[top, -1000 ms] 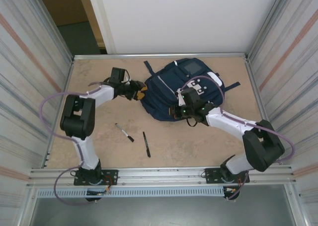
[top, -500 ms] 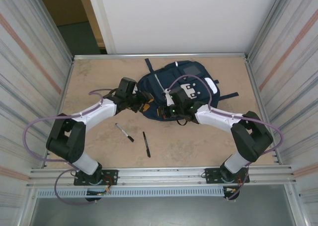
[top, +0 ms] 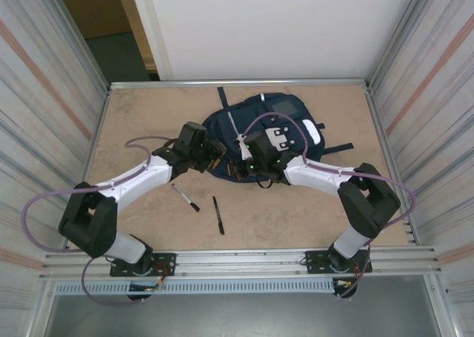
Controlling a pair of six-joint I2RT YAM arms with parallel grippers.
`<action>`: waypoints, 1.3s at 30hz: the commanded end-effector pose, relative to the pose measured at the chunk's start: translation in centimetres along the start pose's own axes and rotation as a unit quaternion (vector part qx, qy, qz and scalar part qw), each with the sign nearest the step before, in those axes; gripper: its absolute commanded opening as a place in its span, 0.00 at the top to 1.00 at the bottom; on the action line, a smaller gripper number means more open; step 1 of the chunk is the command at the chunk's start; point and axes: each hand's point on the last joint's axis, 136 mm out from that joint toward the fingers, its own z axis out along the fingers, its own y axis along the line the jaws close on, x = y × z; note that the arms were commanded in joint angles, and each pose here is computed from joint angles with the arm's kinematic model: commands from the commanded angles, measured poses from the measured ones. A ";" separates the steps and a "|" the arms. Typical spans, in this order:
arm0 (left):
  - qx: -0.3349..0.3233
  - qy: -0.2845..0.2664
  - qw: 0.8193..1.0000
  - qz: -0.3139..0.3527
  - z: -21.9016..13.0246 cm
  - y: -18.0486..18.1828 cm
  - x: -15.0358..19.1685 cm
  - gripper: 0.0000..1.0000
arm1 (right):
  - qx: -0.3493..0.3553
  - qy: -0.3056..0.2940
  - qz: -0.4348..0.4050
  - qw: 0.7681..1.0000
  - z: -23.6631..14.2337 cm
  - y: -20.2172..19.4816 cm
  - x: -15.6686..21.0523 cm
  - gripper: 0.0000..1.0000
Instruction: Pack the student bag
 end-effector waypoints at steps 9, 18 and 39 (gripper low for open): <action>-0.043 -0.008 0.999 0.000 2.0 1.5 -0.4 0.67 | -0.057 0.006 -0.014 0.998 0.4 3.7 -0.9 1.00; -0.043 -0.011 0.999 -0.001 1.8 2.6 -2.2 1.00 | -0.011 0.024 -0.017 1.000 -1.2 0.8 0.6 1.00; -0.052 0.018 0.998 0.027 -1.7 4.2 -3.6 0.83 | 0.222 -0.082 0.123 0.964 -13.9 -16.3 3.3 0.79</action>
